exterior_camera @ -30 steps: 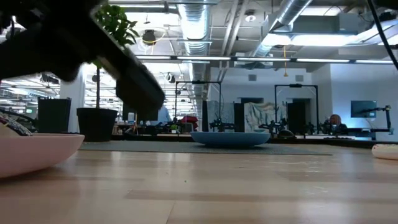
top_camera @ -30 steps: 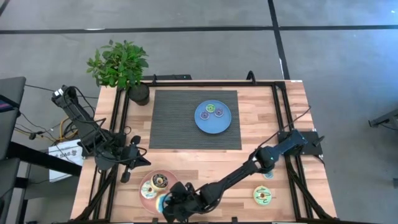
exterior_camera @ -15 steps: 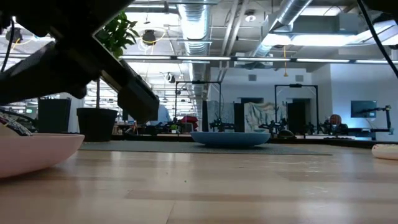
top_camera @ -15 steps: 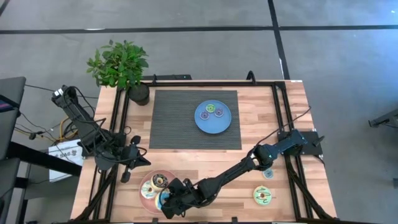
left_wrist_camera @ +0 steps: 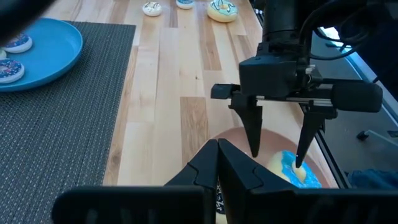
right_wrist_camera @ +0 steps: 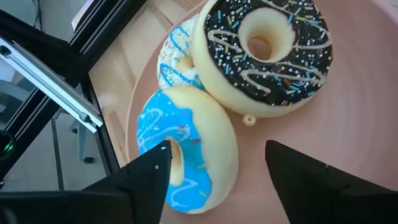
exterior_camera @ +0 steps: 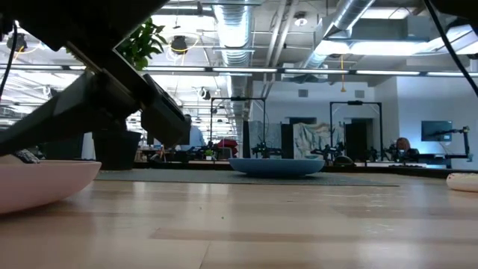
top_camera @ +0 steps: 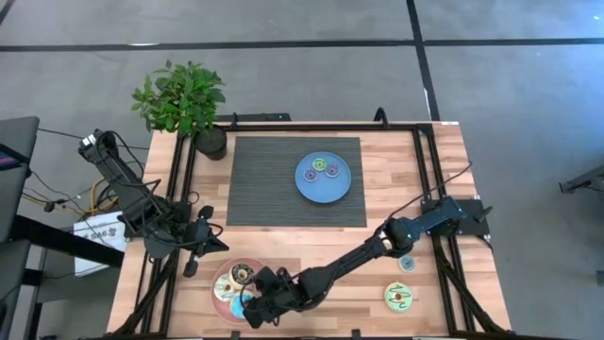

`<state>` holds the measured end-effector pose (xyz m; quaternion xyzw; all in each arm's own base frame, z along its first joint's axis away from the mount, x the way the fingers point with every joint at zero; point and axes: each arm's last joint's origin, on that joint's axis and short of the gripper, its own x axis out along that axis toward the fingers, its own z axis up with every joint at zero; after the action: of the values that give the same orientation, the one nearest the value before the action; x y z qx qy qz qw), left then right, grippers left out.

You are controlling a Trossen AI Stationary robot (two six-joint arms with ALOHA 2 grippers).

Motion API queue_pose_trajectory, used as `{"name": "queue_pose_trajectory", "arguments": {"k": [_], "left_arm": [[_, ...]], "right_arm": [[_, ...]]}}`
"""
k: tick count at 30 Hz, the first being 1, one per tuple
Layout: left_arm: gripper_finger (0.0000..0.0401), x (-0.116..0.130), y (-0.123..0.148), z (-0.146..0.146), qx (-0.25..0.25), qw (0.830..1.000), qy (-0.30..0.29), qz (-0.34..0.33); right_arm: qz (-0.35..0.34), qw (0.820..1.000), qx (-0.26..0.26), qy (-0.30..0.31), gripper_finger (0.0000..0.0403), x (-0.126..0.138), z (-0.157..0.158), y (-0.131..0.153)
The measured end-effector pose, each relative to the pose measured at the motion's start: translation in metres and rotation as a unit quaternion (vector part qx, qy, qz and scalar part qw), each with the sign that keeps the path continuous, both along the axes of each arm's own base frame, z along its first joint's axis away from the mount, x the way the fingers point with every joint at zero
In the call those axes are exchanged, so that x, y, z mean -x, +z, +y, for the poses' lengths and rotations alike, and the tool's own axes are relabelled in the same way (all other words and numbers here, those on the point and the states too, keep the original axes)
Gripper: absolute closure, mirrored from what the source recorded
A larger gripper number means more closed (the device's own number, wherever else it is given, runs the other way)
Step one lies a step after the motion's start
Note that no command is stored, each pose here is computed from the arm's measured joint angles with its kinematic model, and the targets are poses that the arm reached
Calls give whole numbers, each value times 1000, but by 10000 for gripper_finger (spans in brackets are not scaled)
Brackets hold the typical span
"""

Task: Pick & Place donuts
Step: Put the small white donut on the blue plate

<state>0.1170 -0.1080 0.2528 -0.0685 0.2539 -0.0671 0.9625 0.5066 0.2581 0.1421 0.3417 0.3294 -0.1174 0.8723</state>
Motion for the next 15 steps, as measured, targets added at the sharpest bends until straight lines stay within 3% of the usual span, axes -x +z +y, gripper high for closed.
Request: {"name": "queue_pose_trajectory", "arguments": {"k": [6, 15], "left_arm": [[399, 0, 0, 0, 0, 1000, -1, 0], [399, 0, 0, 0, 0, 1000, -1, 0]], "right_arm": [[9, 1000, -7, 17, 135, -1, -4, 6], [45, 998, -7, 36, 135, 4, -16, 41]]}}
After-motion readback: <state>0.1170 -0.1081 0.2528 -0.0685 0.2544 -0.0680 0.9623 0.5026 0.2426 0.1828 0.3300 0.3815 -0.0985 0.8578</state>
